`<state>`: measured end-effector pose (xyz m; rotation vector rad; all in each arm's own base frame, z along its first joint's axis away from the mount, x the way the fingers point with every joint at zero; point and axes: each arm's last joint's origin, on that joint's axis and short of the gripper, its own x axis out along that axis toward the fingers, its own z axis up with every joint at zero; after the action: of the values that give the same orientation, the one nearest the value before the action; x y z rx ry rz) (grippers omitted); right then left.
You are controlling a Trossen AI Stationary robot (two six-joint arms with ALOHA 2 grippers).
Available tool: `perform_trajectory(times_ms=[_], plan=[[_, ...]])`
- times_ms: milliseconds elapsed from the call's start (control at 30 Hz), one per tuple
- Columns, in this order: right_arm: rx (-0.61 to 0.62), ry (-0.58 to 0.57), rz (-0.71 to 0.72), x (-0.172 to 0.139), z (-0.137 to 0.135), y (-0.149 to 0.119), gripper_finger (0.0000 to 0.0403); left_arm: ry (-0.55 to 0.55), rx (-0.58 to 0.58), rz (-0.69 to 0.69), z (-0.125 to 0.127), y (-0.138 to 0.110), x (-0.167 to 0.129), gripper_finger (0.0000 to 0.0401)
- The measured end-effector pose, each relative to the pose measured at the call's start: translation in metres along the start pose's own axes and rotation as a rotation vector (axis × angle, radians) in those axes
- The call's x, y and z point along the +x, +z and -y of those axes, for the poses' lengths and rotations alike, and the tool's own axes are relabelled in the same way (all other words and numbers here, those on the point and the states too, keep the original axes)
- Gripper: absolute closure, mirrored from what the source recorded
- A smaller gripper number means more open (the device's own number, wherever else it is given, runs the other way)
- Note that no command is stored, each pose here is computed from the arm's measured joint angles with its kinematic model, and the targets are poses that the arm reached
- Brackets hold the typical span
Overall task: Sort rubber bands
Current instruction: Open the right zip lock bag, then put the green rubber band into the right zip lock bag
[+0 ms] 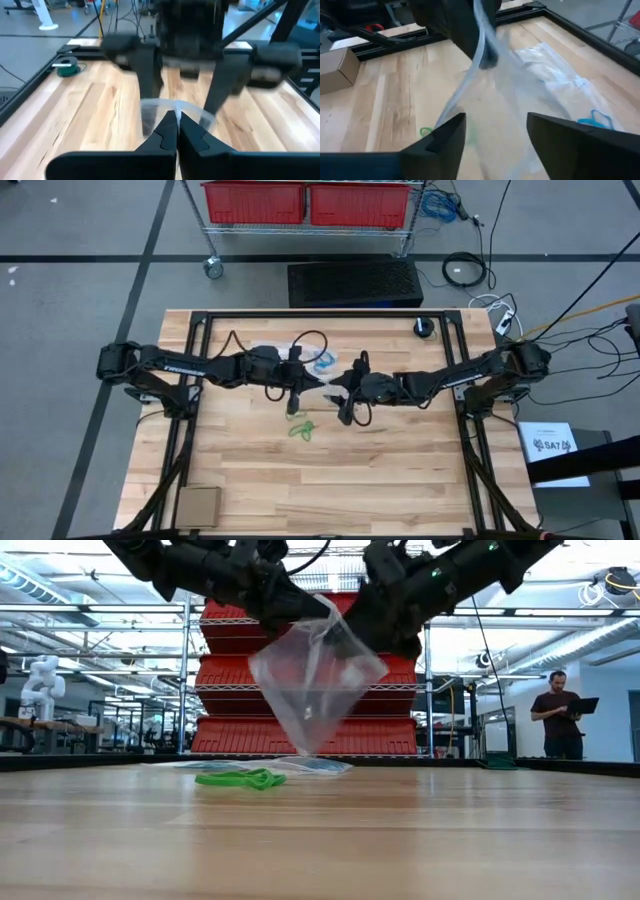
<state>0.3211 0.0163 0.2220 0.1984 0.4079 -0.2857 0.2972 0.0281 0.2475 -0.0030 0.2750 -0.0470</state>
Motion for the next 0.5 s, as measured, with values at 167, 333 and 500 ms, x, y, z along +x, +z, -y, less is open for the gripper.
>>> perform_trajectory(times_ms=[167,333,500], plan=[[-0.038,0.000,0.042,-0.018,0.004,0.015,0.0187,-0.001,0.002,-0.029,0.000,-0.001,-0.002,0.0401],[-0.063,0.001,0.093,-0.038,0.010,0.031,0.0189,0.029,0.017,-0.062,0.000,-0.005,-0.002,0.0401],[-0.130,0.121,0.035,-0.052,0.005,0.030,0.0190,0.070,0.016,-0.117,-0.004,-0.010,-0.003,0.0401]])
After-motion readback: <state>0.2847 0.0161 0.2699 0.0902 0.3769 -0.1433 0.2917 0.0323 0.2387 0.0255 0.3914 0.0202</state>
